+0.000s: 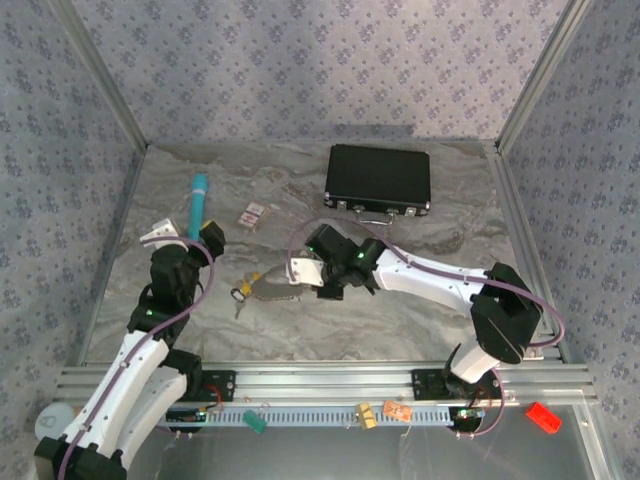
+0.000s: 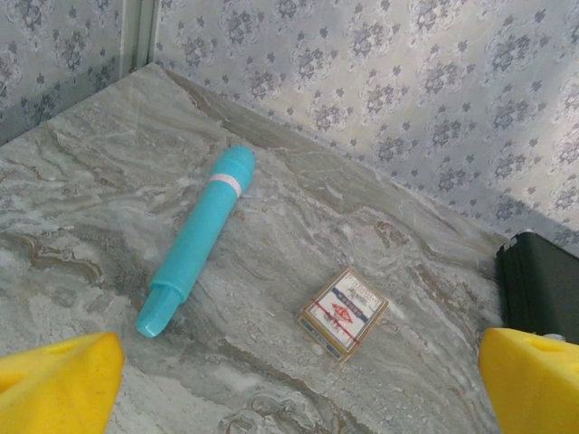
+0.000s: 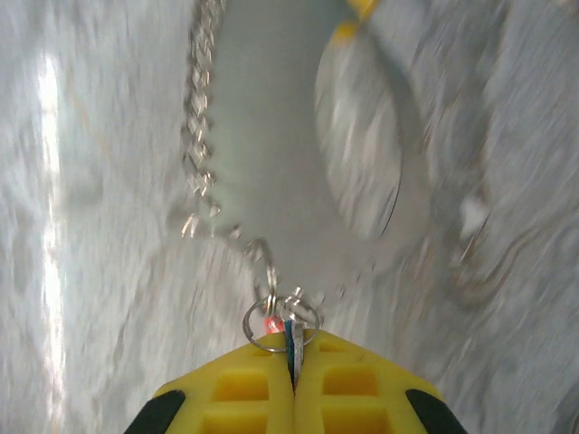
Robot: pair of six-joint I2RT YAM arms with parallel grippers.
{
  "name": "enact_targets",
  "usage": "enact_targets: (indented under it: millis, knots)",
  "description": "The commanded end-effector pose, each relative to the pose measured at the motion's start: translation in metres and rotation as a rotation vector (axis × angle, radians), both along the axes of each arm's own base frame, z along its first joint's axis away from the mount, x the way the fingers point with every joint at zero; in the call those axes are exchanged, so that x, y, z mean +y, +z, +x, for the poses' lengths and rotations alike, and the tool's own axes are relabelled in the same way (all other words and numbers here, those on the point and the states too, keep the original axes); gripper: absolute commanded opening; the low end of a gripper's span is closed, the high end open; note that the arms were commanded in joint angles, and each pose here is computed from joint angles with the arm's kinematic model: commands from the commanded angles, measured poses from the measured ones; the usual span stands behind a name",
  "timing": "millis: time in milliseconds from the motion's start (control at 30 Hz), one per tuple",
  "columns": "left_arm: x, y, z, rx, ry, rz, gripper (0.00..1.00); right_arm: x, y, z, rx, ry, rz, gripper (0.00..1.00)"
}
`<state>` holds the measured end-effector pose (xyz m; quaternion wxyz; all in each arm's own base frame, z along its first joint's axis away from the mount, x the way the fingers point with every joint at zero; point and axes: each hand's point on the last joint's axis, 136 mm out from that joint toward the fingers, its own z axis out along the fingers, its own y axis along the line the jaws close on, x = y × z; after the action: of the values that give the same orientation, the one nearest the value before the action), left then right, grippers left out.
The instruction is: Put the keys on the keyring
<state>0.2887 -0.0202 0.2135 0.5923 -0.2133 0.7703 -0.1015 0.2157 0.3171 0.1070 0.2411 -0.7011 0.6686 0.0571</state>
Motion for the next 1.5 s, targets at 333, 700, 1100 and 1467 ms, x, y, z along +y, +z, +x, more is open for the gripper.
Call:
enact_targets:
  millis: [333, 700, 1100, 1467]
  knots:
    - [0.004, -0.018, 0.012, 0.038, 0.041, 0.005, 1.0, -0.121, -0.054, -0.023, -0.027, -0.059, -0.504, 0.12]
    - [0.009, -0.006, 0.024, 0.033, 0.041, 0.181, 1.0, -0.124, 0.005, 0.011, -0.041, -0.33, -0.188, 0.38]
    - [0.033, -0.05, 0.049, 0.138, 0.02, 0.482, 1.0, -0.301, 0.058, 0.147, -0.47, -1.341, 0.585, 0.46]
    - [0.026, -0.085, 0.071, 0.027, -0.085, 0.494, 1.0, -0.317, 0.011, 0.154, -0.44, -1.278, 0.789, 0.45]
